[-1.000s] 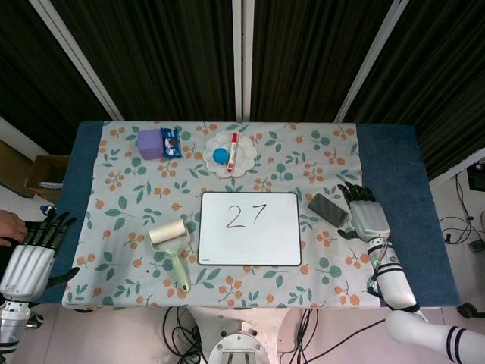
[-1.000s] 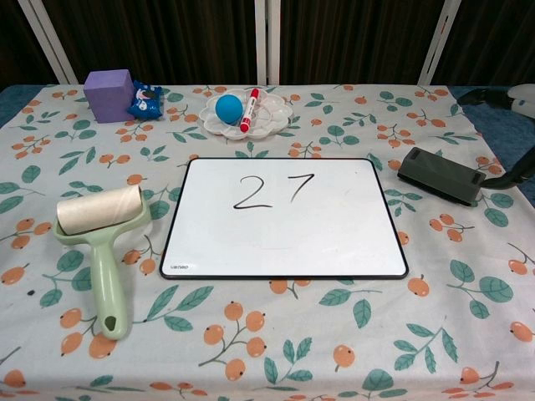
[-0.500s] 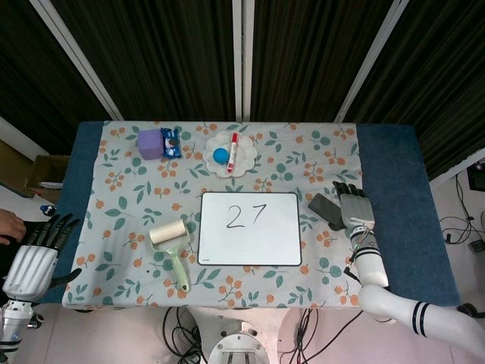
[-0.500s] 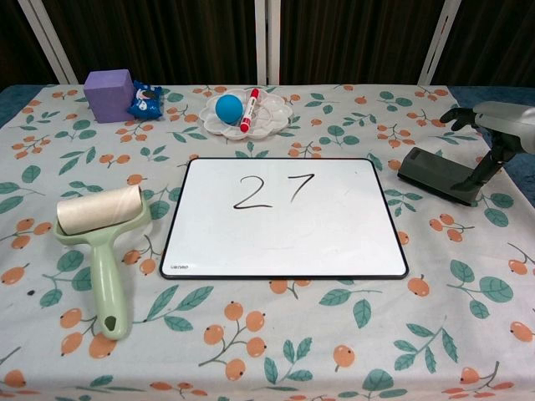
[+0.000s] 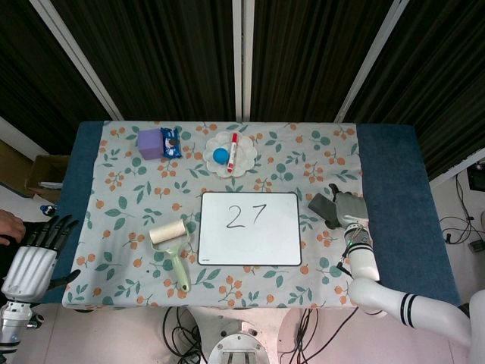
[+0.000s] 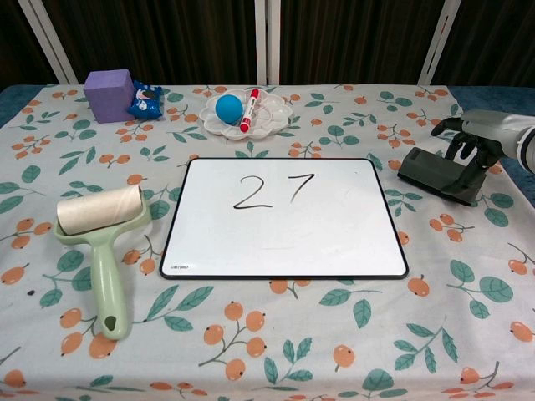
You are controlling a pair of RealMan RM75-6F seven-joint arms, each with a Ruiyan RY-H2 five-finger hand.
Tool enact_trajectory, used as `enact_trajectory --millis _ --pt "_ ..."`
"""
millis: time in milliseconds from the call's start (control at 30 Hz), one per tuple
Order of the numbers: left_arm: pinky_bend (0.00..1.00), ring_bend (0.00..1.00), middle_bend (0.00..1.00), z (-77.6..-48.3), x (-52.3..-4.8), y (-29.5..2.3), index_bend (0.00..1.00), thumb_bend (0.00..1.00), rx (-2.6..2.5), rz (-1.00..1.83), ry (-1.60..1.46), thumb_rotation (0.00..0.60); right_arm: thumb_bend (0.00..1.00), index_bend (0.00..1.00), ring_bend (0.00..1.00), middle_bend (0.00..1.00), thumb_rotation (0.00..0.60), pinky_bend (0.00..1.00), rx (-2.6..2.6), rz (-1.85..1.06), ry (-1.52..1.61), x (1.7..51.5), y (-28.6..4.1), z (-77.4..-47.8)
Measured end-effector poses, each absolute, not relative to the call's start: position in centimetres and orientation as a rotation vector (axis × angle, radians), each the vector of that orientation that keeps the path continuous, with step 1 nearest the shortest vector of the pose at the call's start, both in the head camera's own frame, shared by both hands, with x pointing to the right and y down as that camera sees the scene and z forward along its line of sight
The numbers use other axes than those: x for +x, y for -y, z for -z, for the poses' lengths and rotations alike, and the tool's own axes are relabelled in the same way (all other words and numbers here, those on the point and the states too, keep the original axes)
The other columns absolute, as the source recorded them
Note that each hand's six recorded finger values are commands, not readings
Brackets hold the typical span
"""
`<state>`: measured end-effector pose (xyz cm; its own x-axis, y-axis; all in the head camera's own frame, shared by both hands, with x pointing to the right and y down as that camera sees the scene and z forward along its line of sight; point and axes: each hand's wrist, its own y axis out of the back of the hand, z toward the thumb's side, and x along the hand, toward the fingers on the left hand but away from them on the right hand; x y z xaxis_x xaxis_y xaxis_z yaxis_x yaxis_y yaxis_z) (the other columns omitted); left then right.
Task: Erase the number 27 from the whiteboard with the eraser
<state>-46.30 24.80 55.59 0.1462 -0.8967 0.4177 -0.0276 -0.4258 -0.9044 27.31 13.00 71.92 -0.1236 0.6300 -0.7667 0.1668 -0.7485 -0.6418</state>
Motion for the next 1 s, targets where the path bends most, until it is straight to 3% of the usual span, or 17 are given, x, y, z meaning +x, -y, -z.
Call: enact_trajectory --millis 567,867,1000 --pt "0.17 0.04 0.07 -55.57 -46.29 -24.76 0.1 0.01 -1.631 1.384 -0.91 0.6 0.18 0.24 0.31 0.36 0.6 0.45 -1.81 -1.927 0.868 27.21 -13.05 -72.27" --pt "0.17 0.04 0.07 -55.71 -46.33 -24.81 0.1 0.01 -1.636 1.387 -0.909 0.6 0.24 0.36 0.4 0.43 0.6 0.54 -1.801 -1.926 0.88 27.21 -12.86 -72.43" --pt "0.17 0.04 0.07 -55.77 -46.36 -24.82 0.1 0.01 -1.637 1.389 -0.909 0.6 0.27 0.47 0.44 0.47 0.6 0.59 -1.792 -1.914 0.874 27.1 -12.71 -72.44"
